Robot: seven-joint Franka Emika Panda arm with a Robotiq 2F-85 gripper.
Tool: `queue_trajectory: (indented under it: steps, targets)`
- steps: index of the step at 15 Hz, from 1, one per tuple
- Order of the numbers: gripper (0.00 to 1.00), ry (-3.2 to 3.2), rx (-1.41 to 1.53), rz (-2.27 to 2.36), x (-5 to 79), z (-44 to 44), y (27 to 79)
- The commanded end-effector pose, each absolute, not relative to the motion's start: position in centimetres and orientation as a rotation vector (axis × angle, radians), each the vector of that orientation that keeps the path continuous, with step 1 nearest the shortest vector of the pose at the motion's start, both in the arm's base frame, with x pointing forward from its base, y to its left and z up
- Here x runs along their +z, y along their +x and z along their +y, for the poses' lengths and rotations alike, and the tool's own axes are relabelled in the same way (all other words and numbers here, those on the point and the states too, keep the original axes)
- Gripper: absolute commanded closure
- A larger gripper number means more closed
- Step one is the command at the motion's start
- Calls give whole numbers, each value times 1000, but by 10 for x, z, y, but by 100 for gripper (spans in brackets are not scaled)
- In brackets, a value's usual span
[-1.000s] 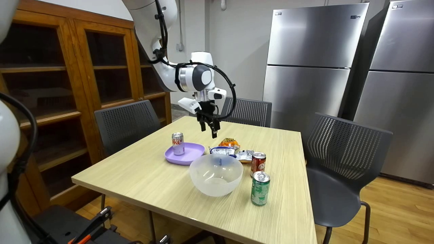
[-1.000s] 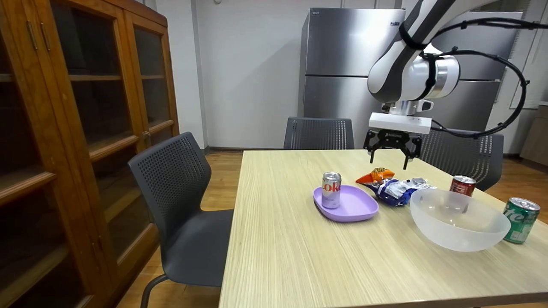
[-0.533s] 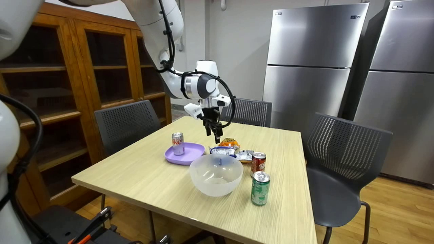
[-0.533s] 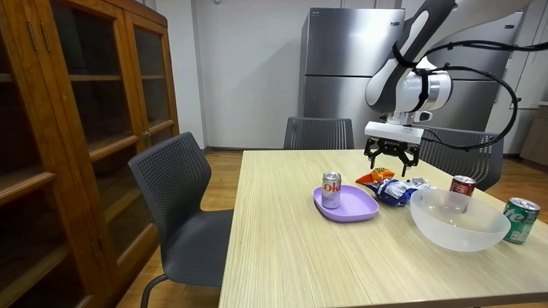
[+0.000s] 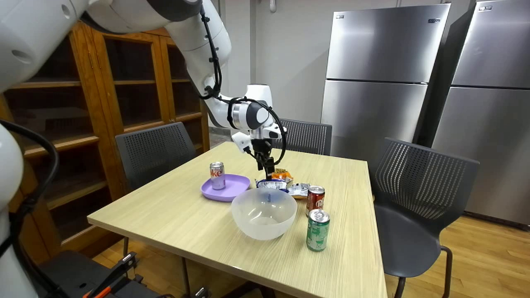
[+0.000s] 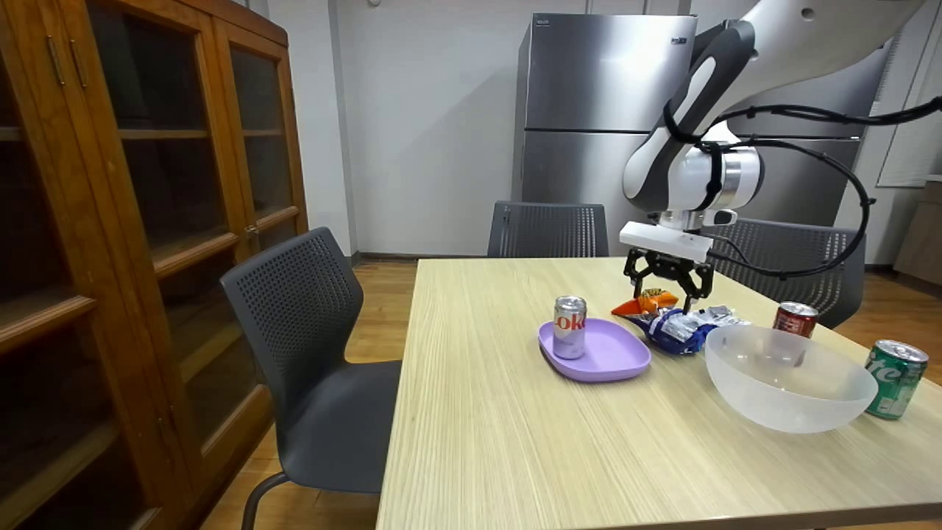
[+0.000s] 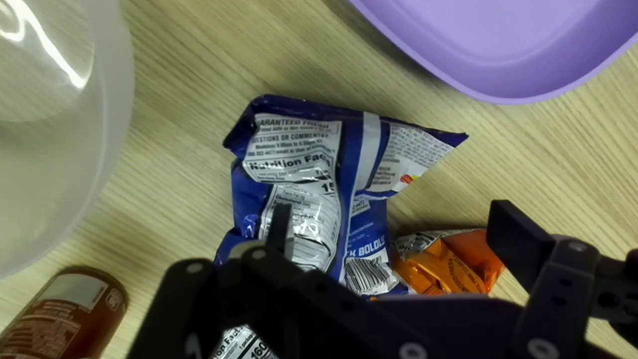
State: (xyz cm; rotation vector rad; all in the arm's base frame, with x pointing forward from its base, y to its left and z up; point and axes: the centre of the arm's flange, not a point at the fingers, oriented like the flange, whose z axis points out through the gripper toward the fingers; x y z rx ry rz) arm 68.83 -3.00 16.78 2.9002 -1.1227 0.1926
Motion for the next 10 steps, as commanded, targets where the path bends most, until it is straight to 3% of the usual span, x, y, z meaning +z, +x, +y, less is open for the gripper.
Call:
queue_trajectory:
  steps: [1,5,6,7,10]
  targets:
    - [0,2884,203,-1221,159,-36,711]
    - [0,2873,200,-1274,150,-39,718]
    - [25,2872,199,-1280,148,-40,720]
    - [26,2871,199,-1284,147,-39,721]
    - [51,2867,206,-1292,146,-39,723]
